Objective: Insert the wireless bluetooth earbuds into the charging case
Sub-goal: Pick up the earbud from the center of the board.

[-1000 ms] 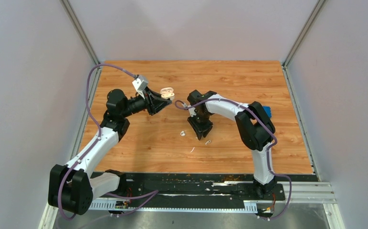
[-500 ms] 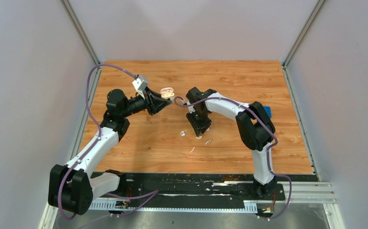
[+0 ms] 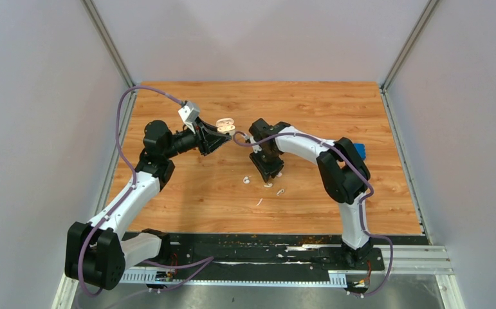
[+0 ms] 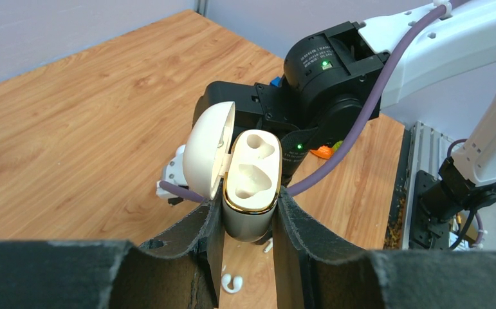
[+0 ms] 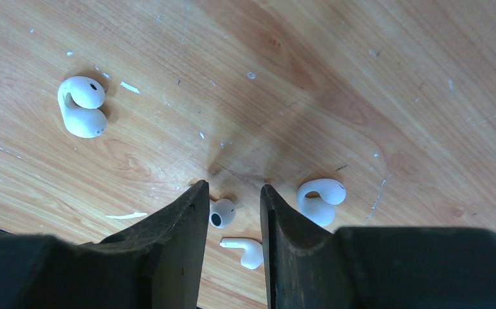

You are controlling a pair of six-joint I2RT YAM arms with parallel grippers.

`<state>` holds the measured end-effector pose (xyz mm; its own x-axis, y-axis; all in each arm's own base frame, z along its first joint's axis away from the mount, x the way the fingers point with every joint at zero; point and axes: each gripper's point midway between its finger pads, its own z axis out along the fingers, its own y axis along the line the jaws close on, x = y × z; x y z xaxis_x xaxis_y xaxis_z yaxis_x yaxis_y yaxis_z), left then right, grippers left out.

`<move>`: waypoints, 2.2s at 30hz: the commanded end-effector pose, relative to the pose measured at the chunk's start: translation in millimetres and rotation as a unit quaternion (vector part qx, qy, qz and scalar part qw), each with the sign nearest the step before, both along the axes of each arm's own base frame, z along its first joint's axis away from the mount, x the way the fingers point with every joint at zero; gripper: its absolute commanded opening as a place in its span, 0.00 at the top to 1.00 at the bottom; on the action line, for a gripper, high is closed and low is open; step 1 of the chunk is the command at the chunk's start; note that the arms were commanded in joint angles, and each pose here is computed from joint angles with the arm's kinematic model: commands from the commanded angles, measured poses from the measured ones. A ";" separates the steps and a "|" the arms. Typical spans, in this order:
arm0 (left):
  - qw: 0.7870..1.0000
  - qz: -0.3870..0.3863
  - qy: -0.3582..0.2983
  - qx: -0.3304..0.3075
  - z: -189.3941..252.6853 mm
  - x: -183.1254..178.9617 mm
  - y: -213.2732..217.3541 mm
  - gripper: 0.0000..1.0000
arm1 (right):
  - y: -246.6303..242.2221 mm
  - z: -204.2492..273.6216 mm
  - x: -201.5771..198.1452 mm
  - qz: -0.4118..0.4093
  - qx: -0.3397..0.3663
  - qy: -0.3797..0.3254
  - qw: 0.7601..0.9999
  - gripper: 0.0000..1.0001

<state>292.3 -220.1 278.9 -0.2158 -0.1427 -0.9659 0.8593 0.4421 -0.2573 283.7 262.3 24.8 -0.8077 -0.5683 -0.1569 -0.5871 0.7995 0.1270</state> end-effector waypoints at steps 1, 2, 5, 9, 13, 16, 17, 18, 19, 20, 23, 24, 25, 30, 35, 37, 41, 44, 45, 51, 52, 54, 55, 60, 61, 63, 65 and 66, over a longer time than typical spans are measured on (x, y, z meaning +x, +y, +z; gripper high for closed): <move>1.000 0.007 -0.025 -0.004 10.6 1.1 2.2 1.00 | 3.4 1.8 5.1 0.021 0.000 -0.033 0.999 0.64; 1.000 0.007 -0.024 -0.004 9.6 1.4 2.2 1.00 | 2.0 0.7 5.3 0.021 -0.003 -0.034 0.999 0.64; 1.000 0.009 -0.023 -0.004 9.2 1.8 2.6 1.00 | -3.0 -3.2 5.5 0.038 -0.012 -0.039 0.998 0.64; 1.000 0.010 -0.025 -0.003 9.1 1.2 3.0 1.00 | -2.3 -2.5 -2.8 0.065 -0.007 -0.036 0.997 0.61; 1.000 0.011 -0.022 -0.003 6.1 1.3 3.4 1.00 | 5.2 7.5 -14.2 0.090 0.010 -0.041 0.995 0.55; 1.000 0.010 -0.022 -0.005 5.2 1.7 2.8 1.00 | 5.7 11.4 -18.8 0.095 0.012 -0.046 0.994 0.54; 1.000 0.010 -0.021 -0.005 4.8 2.1 2.6 1.00 | 4.8 11.4 -19.6 0.095 0.010 -0.047 0.994 0.54; 1.000 0.012 -0.022 -0.006 5.4 2.7 3.0 1.00 | 3.3 10.3 -19.7 0.094 0.008 -0.048 0.994 0.54; 1.000 0.012 -0.022 -0.006 5.3 2.8 2.7 1.00 | 1.6 9.6 -18.1 0.094 0.004 -0.052 0.994 0.54; 1.000 0.013 -0.023 -0.006 6.0 3.4 2.8 1.00 | 0.5 8.9 -17.4 0.095 0.000 -0.056 0.994 0.55; 1.000 0.014 -0.022 -0.007 5.9 3.2 3.3 1.00 | 0.1 8.3 -13.1 0.098 -0.002 -0.064 0.993 0.57; 1.000 0.014 -0.022 -0.006 5.5 3.0 3.4 1.00 | 1.6 9.1 -12.0 0.100 0.000 -0.065 0.993 0.58; 1.000 0.015 -0.022 -0.006 5.3 2.6 3.5 1.00 | 3.4 10.5 -10.8 0.100 0.003 -0.067 0.993 0.60; 1.000 0.016 -0.021 -0.006 4.5 2.0 4.1 1.00 | 9.6 15.4 -9.3 0.069 0.013 -0.057 0.996 0.60; 1.000 0.016 -0.019 -0.005 3.4 2.6 3.7 1.00 | 20.4 21.3 -14.4 0.059 0.041 -0.029 0.997 0.55; 1.000 0.016 -0.018 -0.005 3.1 3.1 3.7 1.00 | 18.3 21.1 -12.4 0.050 0.036 -0.031 0.998 0.55; 1.000 0.016 -0.017 -0.006 3.0 3.0 3.6 1.00 | 6.8 17.7 -2.5 0.010 0.010 -0.043 0.999 0.62; 1.000 0.016 -0.017 -0.006 2.8 2.7 3.6 1.00 | 3.5 12.1 -2.4 0.007 -0.001 -0.038 0.999 0.64; 1.000 0.015 -0.016 -0.005 2.8 2.7 3.5 1.00 | 2.6 10.4 -3.5 0.006 -0.004 -0.034 0.999 0.64; 1.000 0.016 -0.017 -0.005 3.0 2.9 3.8 1.00 | -2.1 4.5 -6.4 0.004 -0.018 -0.027 0.999 0.68; 1.000 0.016 -0.016 -0.004 2.2 3.0 3.7 1.00 | -2.6 3.9 -6.9 0.004 -0.019 -0.026 0.999 0.68; 1.000 0.016 -0.016 -0.005 2.1 3.3 3.8 1.00 | -3.5 2.4 -8.1 0.003 -0.021 -0.022 1.000 0.70; 1.000 0.017 -0.016 -0.005 2.0 3.6 4.0 1.00 | -4.0 1.5 -8.8 0.003 -0.022 -0.021 1.000 0.70; 1.000 0.016 -0.016 -0.004 1.8 3.8 3.6 1.00 | -6.3 -0.3 -12.2 0.003 -0.026 -0.013 1.000 0.71; 1.000 0.016 -0.016 -0.004 1.5 3.5 3.6 1.00 | -6.9 -1.0 -13.1 0.004 -0.028 -0.011 1.000 0.71; 1.000 0.016 -0.016 -0.004 1.6 3.3 3.6 1.00 | -8.1 -3.0 -14.5 0.003 -0.031 -0.008 0.999 0.72; 1.000 0.016 -0.016 -0.003 1.4 3.3 3.6 1.00 | -9.0 -4.4 -15.6 0.003 -0.033 -0.005 0.999 0.72; 1.000 0.016 -0.015 -0.003 1.1 3.3 3.6 1.00 | -9.8 -5.0 -16.1 0.003 -0.035 -0.004 0.999 0.73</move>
<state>294.9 -217.9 270.8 -0.2272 -0.1464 -0.9628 0.8438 0.4640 -0.2697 264.3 253.4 21.0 -0.7853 -0.6048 -0.1323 -0.6167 0.7828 0.0825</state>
